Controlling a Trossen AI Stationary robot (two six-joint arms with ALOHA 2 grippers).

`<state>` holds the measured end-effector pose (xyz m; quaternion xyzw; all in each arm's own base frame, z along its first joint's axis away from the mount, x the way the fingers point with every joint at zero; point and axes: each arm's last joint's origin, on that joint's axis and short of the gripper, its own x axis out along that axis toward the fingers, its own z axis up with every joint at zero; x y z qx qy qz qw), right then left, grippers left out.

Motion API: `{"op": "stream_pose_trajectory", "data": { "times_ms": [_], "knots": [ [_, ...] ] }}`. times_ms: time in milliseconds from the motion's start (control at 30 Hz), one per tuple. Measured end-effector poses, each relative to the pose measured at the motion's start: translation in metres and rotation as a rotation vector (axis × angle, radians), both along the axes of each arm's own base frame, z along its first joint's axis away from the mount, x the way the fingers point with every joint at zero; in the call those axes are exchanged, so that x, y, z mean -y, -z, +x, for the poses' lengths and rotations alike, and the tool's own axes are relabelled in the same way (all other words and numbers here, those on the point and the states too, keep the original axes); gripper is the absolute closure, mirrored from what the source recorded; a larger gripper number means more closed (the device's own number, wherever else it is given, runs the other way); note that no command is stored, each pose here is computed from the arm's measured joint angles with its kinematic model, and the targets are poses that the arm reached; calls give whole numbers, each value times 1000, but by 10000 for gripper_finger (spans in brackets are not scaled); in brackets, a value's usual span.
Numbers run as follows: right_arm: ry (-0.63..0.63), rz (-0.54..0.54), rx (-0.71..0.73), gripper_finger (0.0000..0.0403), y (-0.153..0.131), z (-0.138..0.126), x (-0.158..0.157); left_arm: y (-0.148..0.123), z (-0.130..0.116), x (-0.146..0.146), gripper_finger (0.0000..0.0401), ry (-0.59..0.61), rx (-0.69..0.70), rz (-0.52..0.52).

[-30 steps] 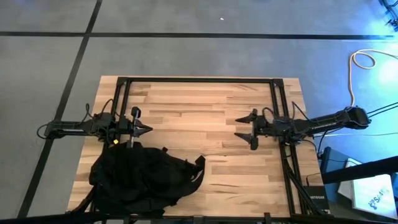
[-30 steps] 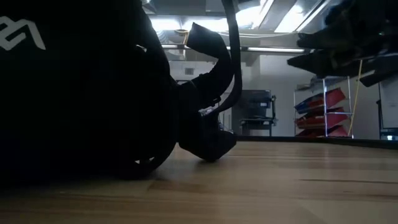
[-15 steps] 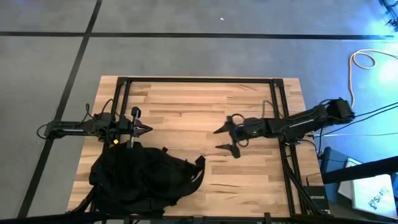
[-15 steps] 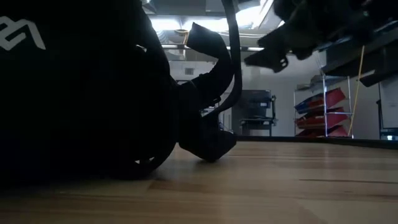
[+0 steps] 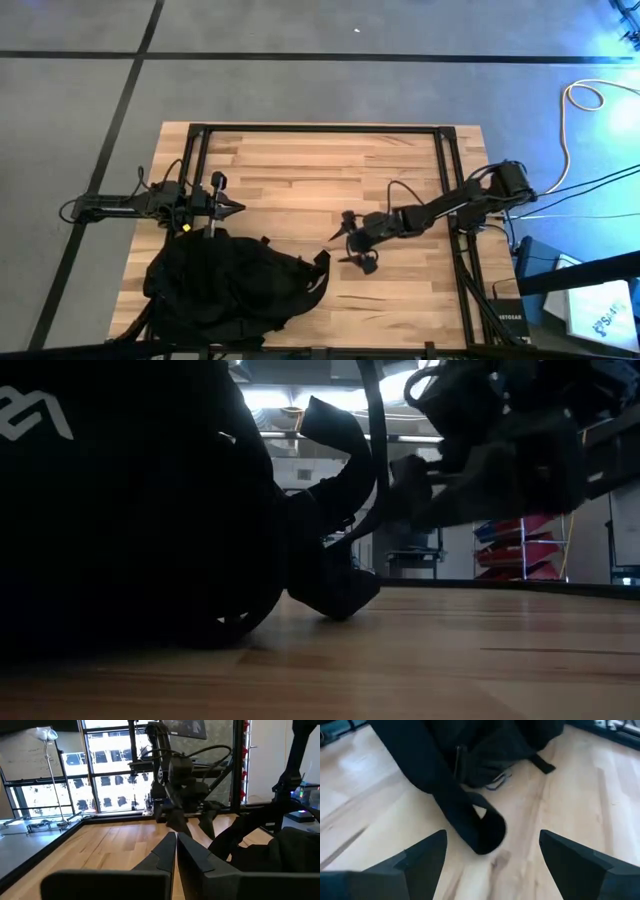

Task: Unpack backpack
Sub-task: Prepare the black backpack

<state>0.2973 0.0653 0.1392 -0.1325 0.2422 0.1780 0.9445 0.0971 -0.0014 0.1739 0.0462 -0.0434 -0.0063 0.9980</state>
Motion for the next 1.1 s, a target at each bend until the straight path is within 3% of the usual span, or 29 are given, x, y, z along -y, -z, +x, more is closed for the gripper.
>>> {"op": "stream_pose_trajectory", "data": {
  "times_ms": [167,567,1100],
  "knots": [
    [-5,20,48,102,-5,19,-6,0,0,0,401,0,-1,0],
    [-80,53,0,102,17,60,-21,1,0,0,401,0,-11,0],
    [-157,122,55,102,0,71,-36,7,0,0,401,0,-72,1]
  ]
}}
